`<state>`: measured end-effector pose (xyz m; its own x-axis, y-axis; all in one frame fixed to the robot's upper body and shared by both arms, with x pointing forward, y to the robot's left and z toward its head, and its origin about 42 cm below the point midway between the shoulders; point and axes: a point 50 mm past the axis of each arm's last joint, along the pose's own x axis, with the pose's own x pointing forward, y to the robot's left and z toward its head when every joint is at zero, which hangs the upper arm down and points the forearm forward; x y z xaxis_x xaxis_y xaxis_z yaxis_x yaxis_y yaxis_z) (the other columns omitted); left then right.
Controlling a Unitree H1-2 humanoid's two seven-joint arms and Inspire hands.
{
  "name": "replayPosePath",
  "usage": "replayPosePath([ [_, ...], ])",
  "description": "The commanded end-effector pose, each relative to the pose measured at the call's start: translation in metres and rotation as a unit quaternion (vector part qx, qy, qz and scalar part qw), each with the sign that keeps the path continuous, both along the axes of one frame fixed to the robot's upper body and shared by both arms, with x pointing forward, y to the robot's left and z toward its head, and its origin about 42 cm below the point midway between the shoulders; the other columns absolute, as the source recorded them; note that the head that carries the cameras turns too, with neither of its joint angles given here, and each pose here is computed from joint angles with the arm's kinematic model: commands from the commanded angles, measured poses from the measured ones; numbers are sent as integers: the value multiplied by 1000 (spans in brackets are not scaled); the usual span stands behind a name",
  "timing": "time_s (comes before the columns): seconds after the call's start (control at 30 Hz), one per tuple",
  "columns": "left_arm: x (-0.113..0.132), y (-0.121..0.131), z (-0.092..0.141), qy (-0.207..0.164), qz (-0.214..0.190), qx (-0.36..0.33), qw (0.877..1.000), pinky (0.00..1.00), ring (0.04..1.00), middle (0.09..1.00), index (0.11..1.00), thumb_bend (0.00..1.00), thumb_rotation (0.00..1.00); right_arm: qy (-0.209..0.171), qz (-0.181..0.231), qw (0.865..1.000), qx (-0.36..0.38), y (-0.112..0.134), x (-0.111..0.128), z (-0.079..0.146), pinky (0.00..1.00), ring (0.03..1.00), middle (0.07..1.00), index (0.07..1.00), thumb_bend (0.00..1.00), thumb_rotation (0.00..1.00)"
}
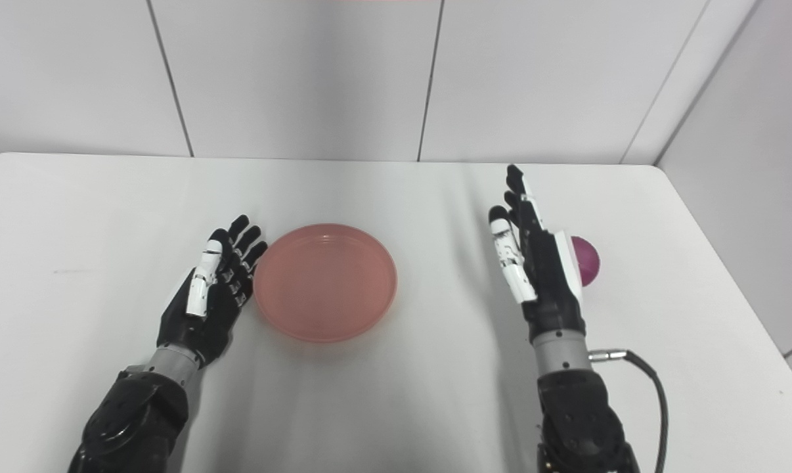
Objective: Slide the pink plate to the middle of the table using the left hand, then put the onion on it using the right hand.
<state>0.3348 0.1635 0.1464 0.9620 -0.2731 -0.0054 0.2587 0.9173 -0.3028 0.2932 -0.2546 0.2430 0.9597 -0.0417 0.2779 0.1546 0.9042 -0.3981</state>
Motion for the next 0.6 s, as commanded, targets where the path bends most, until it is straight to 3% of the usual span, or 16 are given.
replayPosePath([
  [0.0,1,2,3,-16,-2,-6,1000,971,991,1000,992,466,1000,-47,-2,998,-28,-3,0,19,877,937,966,972,574,777],
  [0.2,2,5,0,-17,-4,-9,1000,972,992,1000,995,467,1000,-59,-38,995,-77,-21,4,25,837,906,942,964,702,694],
  [0.23,2,6,-1,-17,-5,-9,1000,975,991,1000,994,471,1000,-58,-44,994,-79,-24,5,26,839,904,938,967,790,640],
  [0.37,4,9,-3,-17,-9,-9,1000,988,996,1000,999,470,1000,-68,-69,989,-112,-39,8,33,837,905,936,966,890,562],
  [0.57,5,10,-6,-16,-12,-11,1000,1000,1000,1000,1000,467,1000,-72,-103,979,-163,-52,8,45,837,913,946,974,950,502],
])
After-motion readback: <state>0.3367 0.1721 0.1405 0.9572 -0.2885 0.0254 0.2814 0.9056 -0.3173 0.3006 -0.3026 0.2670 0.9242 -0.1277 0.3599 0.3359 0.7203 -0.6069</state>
